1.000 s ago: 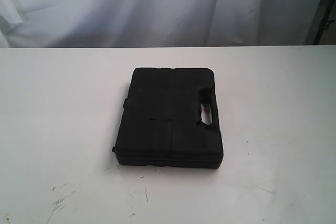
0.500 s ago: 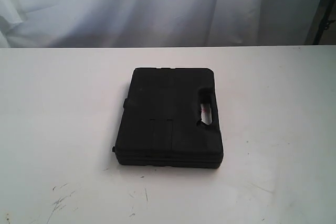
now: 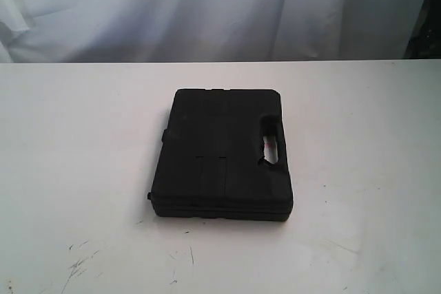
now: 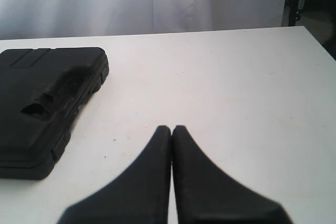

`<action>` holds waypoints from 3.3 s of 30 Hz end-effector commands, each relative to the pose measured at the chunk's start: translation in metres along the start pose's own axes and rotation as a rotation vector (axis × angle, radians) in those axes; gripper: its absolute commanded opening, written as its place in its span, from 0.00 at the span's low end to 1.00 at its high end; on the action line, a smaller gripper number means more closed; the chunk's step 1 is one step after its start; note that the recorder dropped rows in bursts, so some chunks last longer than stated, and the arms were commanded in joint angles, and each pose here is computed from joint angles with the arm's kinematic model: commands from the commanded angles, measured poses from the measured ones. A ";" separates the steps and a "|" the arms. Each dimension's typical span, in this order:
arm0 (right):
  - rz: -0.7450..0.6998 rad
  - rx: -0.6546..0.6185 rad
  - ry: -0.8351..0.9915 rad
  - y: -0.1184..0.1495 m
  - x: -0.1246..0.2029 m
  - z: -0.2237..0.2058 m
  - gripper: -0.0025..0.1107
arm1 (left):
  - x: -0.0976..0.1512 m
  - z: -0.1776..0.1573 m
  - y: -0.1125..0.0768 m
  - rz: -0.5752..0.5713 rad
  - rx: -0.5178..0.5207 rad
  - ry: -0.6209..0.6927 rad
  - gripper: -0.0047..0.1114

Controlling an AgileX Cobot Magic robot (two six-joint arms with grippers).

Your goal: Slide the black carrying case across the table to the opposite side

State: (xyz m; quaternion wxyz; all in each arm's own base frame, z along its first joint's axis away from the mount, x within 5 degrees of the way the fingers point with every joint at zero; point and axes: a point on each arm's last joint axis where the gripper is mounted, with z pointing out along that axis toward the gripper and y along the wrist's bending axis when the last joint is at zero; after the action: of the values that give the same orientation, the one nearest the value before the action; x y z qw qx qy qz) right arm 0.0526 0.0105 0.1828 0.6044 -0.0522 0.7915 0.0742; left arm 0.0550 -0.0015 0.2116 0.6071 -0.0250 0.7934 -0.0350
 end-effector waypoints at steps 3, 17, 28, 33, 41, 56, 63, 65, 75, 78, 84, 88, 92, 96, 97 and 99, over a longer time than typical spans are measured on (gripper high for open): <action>0.002 0.004 -0.004 0.000 0.001 0.000 0.02 | 0.024 0.004 0.002 0.000 0.004 -0.005 0.04; 0.002 0.004 -0.004 0.000 0.001 0.000 0.02 | 0.029 0.006 0.002 0.021 0.006 -0.003 0.04; 0.002 0.004 -0.004 0.000 0.001 0.000 0.02 | 0.029 0.006 0.002 0.028 0.003 -0.006 0.04; 0.002 0.004 -0.004 0.000 0.001 0.000 0.02 | 0.029 0.006 0.002 0.028 0.003 -0.006 0.04; 0.002 0.004 -0.004 0.000 0.001 0.000 0.02 | 0.029 0.006 0.002 0.028 0.003 -0.006 0.04; 0.002 0.004 -0.004 0.000 0.001 0.000 0.02 | 0.029 0.006 0.002 0.028 0.003 -0.006 0.04; 0.002 0.004 -0.030 0.000 -0.002 0.000 0.02 | 0.029 0.006 0.002 0.028 0.003 -0.006 0.04; 0.002 0.004 -0.073 0.000 -0.006 0.000 0.02 | 0.029 0.006 0.002 0.028 0.003 -0.006 0.04; 0.001 -0.001 -0.440 0.000 -0.038 -0.009 0.02 | 0.029 0.006 0.002 0.028 0.003 -0.006 0.04; 0.001 -0.001 -0.456 0.000 -0.039 -0.009 0.02 | 0.029 0.006 0.002 0.028 0.003 -0.006 0.04; 0.001 -0.002 -0.524 0.000 -0.044 -0.012 0.02 | 0.029 0.006 0.002 0.028 0.003 -0.006 0.04; 0.000 -0.005 -0.699 0.000 -0.058 -0.021 0.02 | 0.029 0.006 0.002 0.028 0.003 -0.006 0.04; 0.005 -0.009 -0.839 0.001 -0.067 -0.030 0.02 | 0.029 0.006 0.002 0.028 0.003 -0.006 0.04; 0.042 -0.025 -0.843 0.001 -0.067 -0.030 0.02 | 0.029 0.006 0.002 0.028 0.003 -0.006 0.04; 0.043 -0.026 -0.850 0.001 -0.069 -0.032 0.02 | 0.029 0.006 0.002 0.028 0.003 -0.006 0.04; 0.042 -0.029 -0.878 0.001 -0.078 -0.037 0.02 | 0.029 0.006 0.002 0.028 0.003 -0.006 0.04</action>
State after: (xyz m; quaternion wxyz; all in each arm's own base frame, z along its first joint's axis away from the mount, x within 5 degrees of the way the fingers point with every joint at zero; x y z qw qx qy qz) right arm 0.0419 0.0056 0.2566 0.8702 -0.0122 0.4801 0.1100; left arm 0.0532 -0.0019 0.1820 0.6041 -0.0116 0.7964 -0.0273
